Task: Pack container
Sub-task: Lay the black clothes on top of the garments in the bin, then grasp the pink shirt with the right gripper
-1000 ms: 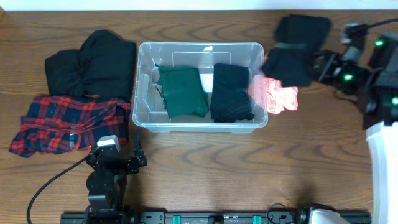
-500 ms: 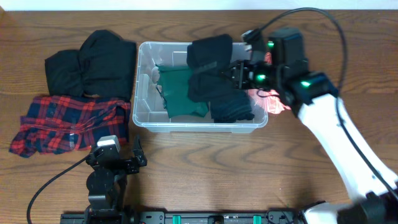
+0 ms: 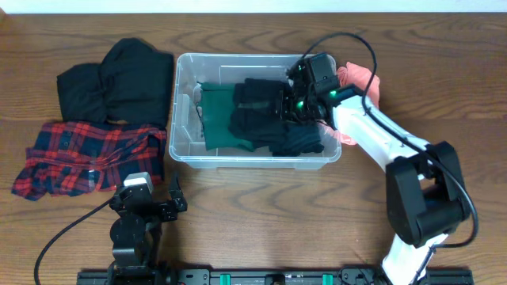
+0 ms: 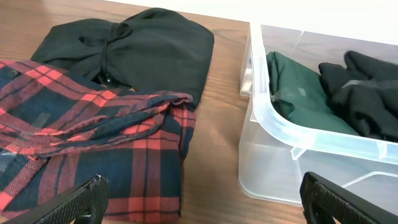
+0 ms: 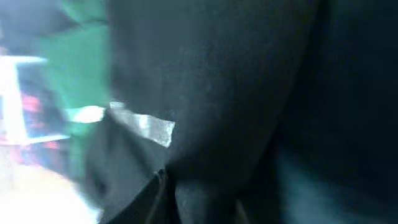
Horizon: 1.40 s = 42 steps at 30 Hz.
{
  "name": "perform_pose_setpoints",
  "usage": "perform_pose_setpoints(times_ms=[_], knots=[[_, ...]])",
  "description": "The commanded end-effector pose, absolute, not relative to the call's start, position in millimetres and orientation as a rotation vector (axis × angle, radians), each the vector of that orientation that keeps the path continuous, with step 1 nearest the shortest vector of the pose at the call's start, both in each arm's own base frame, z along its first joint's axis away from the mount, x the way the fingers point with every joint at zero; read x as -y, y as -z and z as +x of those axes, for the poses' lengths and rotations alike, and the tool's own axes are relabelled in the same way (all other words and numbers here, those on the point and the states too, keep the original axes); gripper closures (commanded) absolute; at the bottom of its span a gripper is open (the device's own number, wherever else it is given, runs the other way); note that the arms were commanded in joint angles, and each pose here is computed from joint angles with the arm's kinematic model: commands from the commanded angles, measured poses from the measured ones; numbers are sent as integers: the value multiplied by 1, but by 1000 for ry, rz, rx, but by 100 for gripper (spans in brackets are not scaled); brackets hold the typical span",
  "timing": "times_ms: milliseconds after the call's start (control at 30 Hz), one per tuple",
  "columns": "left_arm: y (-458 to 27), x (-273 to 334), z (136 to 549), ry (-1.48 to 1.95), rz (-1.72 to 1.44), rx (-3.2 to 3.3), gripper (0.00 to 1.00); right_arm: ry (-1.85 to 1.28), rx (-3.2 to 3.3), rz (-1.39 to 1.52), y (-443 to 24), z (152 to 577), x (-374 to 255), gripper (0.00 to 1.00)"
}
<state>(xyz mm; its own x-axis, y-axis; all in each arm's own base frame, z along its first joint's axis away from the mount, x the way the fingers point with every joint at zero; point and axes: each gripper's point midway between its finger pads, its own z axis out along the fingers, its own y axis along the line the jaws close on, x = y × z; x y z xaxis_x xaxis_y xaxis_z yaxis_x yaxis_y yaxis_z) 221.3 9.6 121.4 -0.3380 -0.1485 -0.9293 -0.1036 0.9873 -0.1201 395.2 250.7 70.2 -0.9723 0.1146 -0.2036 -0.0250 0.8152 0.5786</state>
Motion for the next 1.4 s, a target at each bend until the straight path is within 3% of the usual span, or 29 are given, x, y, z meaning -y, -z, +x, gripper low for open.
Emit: perform_pose_setpoints(times_ms=[0, 233, 433, 567, 667, 867, 1167, 1367], knots=[[-113, -9, 221, 52, -183, -1937, 2, -675, -2793, 81, -51, 401, -232, 71], [-113, -9, 221, 51, -183, -1937, 2, -616, -2679, 12, -98, 410, -225, 64], [-113, -9, 221, 51, -183, -1937, 2, -627, -2491, 2, -191, 402, -200, 36], [-113, -9, 221, 51, -183, -1937, 2, -612, -2365, 111, -245, 400, -151, 27], [-113, -9, 221, 51, -183, -1937, 2, -547, -2325, 252, -261, 400, -94, 23], [-113, -9, 221, 51, -183, -1937, 2, -363, -2435, 491, -214, 394, 17, 6], [-113, -9, 221, 51, -183, -1937, 2, -599, -2696, 467, -89, 405, 28, 7], [-113, -9, 221, 51, -183, -1937, 2, -763, -2748, 473, -30, 418, 10, 18]])
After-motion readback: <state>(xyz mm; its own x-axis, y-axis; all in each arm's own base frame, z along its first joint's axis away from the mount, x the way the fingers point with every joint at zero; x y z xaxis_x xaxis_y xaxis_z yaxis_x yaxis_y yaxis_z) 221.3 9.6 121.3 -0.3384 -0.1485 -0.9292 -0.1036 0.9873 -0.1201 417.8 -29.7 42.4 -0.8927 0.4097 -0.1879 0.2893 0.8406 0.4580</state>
